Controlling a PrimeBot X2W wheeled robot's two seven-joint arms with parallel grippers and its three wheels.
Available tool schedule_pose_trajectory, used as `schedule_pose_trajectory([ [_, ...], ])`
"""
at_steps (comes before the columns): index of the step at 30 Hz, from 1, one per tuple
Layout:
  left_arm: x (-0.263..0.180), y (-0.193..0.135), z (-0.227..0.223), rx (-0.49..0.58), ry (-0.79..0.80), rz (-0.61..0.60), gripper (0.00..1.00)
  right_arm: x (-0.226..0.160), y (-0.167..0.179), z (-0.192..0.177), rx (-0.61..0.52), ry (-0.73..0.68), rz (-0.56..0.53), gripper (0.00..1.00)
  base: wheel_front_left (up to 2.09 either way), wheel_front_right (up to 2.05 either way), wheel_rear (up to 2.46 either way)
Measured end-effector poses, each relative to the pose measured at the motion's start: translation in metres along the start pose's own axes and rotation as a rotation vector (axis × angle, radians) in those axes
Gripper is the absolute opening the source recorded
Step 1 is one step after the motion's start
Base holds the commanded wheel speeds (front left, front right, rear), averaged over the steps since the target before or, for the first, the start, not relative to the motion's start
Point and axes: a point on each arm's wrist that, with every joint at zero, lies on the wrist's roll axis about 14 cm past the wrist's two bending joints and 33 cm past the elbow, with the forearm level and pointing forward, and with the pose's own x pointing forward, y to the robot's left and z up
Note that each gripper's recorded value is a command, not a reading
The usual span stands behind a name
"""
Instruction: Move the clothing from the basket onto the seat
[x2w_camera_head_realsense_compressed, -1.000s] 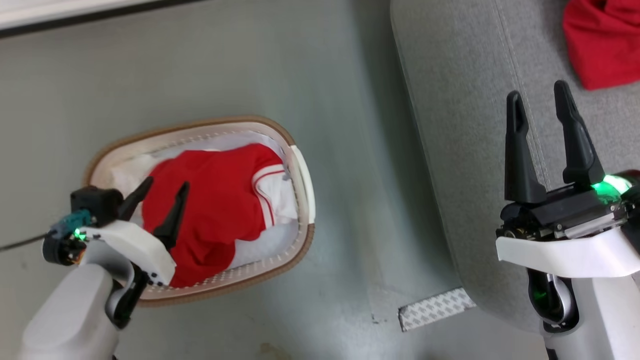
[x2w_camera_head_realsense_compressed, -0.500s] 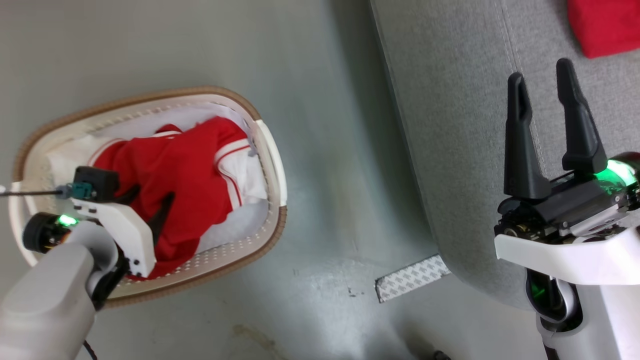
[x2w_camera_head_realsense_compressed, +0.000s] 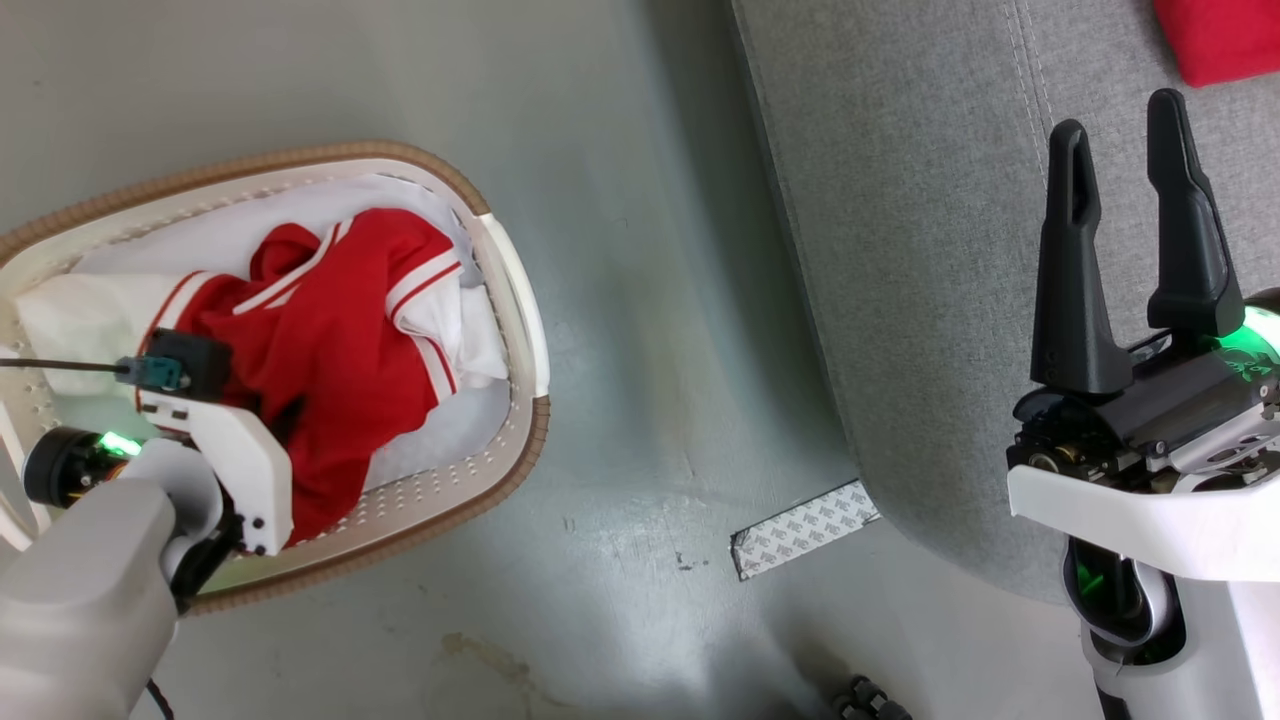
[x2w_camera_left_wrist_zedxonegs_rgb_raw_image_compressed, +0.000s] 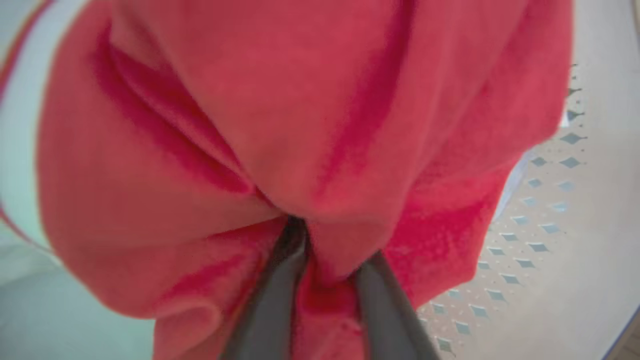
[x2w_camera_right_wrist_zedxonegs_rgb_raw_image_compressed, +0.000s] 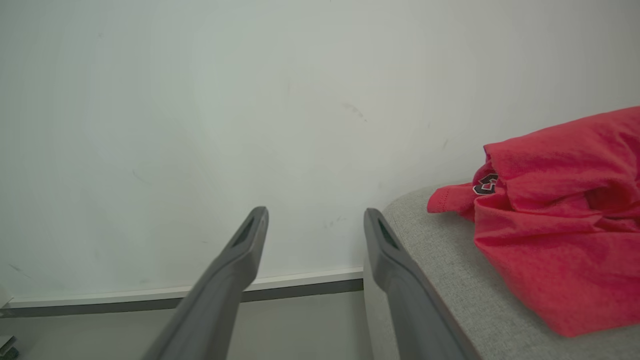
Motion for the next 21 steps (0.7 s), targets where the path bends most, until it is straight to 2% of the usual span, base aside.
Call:
schedule_pose_trajectory([
  [8,-0.011,0.0,0.015,0.007,-0.067,0.01,0.0,0.0,0.003,0.006,0.006,-0.012,0.005,1.0,0.0,0.0,0.0],
  [21,-0.086,-0.045,0.084,0.029,-0.336,-0.006,0.0,-0.021,0.018,0.049,-0.028,-0.065,0.021,1.0,0.0,0.0,0.0],
])
